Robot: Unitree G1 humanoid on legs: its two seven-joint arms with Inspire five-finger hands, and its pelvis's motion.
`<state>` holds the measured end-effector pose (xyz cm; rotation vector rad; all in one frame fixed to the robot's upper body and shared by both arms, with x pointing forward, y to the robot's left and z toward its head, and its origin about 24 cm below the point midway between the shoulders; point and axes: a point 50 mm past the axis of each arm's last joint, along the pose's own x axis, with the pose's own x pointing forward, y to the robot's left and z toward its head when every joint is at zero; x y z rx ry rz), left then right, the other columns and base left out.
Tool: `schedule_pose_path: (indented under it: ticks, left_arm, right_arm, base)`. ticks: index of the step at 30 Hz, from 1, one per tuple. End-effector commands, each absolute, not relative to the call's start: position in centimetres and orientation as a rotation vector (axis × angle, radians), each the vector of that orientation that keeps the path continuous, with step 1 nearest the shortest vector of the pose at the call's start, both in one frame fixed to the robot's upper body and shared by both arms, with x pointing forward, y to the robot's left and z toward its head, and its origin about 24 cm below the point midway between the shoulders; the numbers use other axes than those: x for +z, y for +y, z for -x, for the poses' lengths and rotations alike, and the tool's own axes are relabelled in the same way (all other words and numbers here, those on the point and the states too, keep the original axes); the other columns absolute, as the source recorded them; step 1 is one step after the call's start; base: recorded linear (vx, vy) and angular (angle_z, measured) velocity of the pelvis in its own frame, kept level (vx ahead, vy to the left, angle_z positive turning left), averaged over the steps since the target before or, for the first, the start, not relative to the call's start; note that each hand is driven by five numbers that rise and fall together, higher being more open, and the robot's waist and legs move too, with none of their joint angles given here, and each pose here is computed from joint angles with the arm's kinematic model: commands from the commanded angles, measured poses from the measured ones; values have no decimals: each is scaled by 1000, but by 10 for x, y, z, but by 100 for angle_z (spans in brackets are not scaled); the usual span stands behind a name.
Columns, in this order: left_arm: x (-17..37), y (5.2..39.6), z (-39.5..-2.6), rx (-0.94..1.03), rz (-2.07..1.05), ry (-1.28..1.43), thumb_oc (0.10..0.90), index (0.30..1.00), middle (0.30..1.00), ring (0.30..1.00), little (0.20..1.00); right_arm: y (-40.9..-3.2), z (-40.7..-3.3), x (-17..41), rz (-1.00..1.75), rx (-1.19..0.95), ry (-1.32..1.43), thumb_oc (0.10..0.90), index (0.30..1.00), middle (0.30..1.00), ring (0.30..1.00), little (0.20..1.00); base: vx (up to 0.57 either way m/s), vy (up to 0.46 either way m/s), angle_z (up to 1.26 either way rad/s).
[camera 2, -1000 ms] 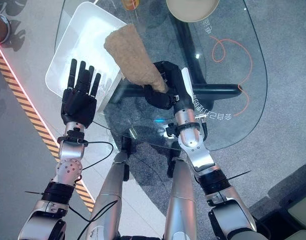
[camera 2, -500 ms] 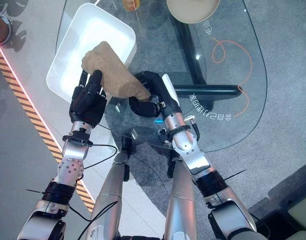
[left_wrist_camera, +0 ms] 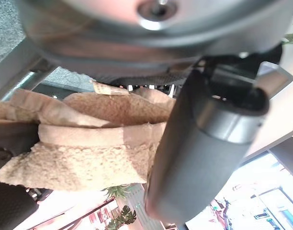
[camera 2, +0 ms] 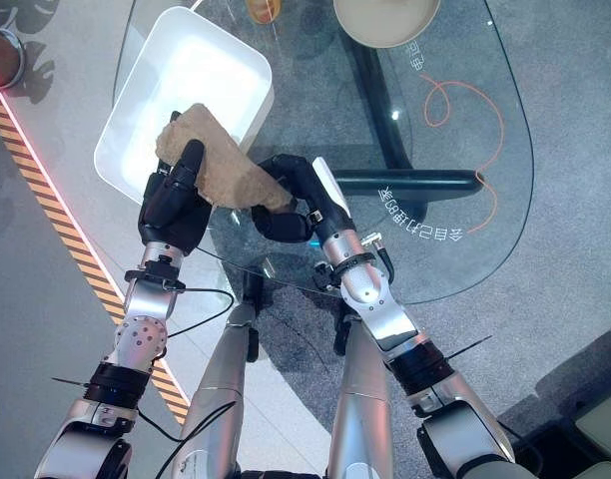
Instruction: Wipe the table with a cloth and put it in the basket.
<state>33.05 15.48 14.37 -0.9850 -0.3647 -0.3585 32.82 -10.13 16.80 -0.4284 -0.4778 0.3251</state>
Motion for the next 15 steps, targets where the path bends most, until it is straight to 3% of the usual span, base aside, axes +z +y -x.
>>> schedule_pose_path:
  ticks: [1, 2, 3, 4, 15]
  left_arm:
    - [203, 152, -318, -551, 957, -629, 800, 900, 900, 900, 900]
    - [204, 152, -318, -553, 956, -630, 800, 900, 900, 900, 900]
    - [203, 152, -317, -548, 950, -638, 174, 364, 364, 364, 274]
    - [203, 152, -317, -546, 949, -641, 100, 300, 300, 300, 200]
    - [206, 152, -315, -547, 946, -662, 100, 300, 300, 300, 200]
  right_arm:
    - [-62, -288, 251, 296, 474, -918, 100, 300, 300, 300, 200]
    - [-62, -288, 251, 296, 473, -917, 100, 300, 300, 300, 200]
    - [-62, -289, 251, 295, 476, -915, 100, 300, 300, 300, 200]
    - [-61, -288, 251, 296, 478, -914, 100, 300, 300, 300, 200]
    - [-62, -287, 251, 289, 478, -914, 100, 300, 300, 300, 200]
  base:
    - [0, 0, 0]
    - [0, 0, 0]
    - [0, 0, 0]
    - [0, 0, 0]
    - [0, 0, 0]
